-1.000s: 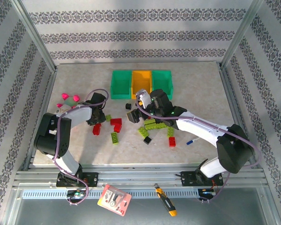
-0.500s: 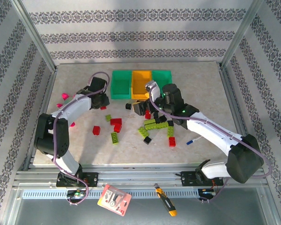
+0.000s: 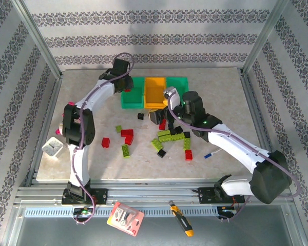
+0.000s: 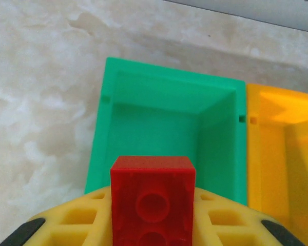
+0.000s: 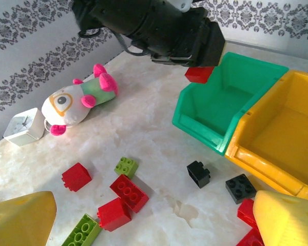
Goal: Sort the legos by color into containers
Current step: Place the lego in the container, then pick up the lego from the center of the table.
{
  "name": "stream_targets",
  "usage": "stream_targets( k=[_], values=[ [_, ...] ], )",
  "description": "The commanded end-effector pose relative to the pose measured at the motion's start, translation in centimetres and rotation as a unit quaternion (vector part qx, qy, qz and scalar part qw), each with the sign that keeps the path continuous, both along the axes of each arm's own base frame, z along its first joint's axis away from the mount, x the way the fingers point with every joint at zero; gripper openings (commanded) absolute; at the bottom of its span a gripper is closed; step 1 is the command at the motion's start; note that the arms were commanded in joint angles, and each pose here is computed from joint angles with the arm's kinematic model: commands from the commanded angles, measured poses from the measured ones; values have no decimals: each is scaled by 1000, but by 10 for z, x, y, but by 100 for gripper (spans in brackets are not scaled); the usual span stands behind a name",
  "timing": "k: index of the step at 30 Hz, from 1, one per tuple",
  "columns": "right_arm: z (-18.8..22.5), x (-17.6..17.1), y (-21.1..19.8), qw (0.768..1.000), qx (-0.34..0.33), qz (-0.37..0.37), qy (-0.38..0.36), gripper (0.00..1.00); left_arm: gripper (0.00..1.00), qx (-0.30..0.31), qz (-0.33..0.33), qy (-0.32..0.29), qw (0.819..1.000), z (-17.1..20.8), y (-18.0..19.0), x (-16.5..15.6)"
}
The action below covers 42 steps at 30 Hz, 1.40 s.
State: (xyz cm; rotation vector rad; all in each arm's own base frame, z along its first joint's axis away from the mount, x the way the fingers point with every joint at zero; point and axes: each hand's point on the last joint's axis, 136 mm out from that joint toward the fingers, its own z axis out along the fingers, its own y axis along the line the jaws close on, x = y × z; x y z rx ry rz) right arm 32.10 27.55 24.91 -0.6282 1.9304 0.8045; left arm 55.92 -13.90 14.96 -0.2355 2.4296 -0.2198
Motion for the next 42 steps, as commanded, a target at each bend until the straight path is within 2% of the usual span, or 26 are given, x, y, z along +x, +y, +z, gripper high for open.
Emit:
stream_targets(
  k=[1,7,15,21,27,32,37,42],
  values=[
    [2,0,-13,1000,-1,-24,-2,98,30,16,-25,17,999,-6,-8,9],
    [-5,1,-28,999,-4,-54,7,98,31,18,-34,39,999,-35,-17,31],
    [-10,4,-43,996,-1,-84,24,98,35,9,-35,56,998,-56,-23,38],
    [-18,18,-73,984,24,-165,63,98,54,-7,-47,47,998,-39,-29,35],
    [-52,17,-95,969,-48,-210,118,98,75,-1,-79,-1,997,13,-37,26],
    [-90,12,-100,949,-113,-219,196,98,90,-3,-125,-65,990,53,-53,0],
    [-120,19,-99,931,-151,-241,231,97,92,9,-198,-123,972,64,-62,-54],
    [-146,33,-93,917,-167,-245,267,77,98,41,-296,-179,937,56,-75,-126]
  ],
)
